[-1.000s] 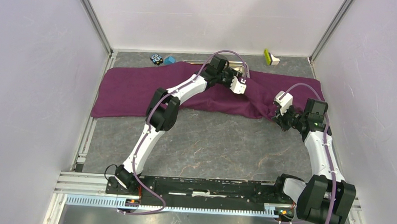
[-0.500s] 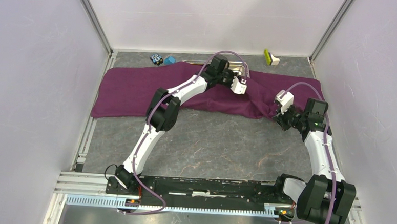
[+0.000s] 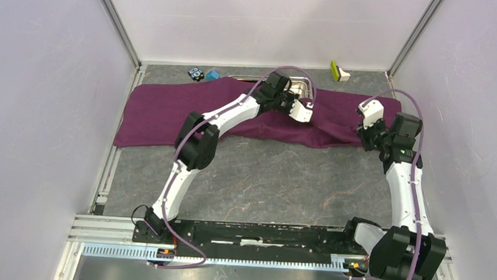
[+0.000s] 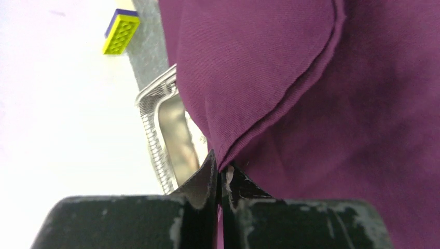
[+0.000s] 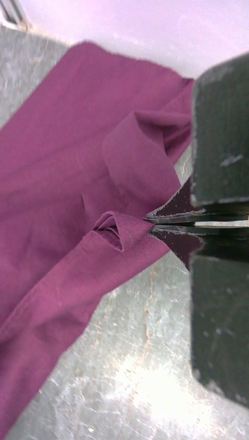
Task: Open and lay out the surgical kit
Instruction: Open the surgical kit at the center of the board.
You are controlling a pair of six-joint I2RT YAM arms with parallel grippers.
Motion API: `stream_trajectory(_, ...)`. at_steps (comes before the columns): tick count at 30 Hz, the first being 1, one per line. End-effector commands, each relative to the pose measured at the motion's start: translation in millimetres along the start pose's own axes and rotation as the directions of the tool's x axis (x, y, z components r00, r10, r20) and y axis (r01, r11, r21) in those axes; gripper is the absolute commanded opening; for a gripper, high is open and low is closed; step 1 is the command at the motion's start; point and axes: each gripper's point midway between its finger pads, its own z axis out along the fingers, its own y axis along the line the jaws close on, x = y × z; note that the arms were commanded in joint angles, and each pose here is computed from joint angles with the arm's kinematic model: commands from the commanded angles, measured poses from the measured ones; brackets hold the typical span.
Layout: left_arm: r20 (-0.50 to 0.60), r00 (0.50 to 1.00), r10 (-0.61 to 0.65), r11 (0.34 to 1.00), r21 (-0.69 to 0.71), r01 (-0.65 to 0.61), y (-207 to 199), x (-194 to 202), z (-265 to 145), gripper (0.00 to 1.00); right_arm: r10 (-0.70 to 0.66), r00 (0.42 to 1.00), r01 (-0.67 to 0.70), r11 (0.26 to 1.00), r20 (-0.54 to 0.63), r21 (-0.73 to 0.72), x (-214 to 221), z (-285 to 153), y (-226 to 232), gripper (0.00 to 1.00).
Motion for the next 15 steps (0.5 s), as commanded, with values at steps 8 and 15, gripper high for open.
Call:
stream_trajectory(8, -0.291, 0.957, -0.018, 1.0, 0.003, 0.02, -15.0, -85.4, -131.2, 0.02, -0.019, 0.999, 0.008, 0.967, 0.038, 0.255, -41.6, -43.6, -47.1, 0.0)
stream_trajectory(15, -0.376, 0.914, -0.15, 0.979, 0.075, 0.191, -101.0, -136.3, -166.6, 0.02, -0.016, 1.0, 0.02, 0.956, -0.016, 0.291, -31.9, -63.5, -44.3, 0.0)
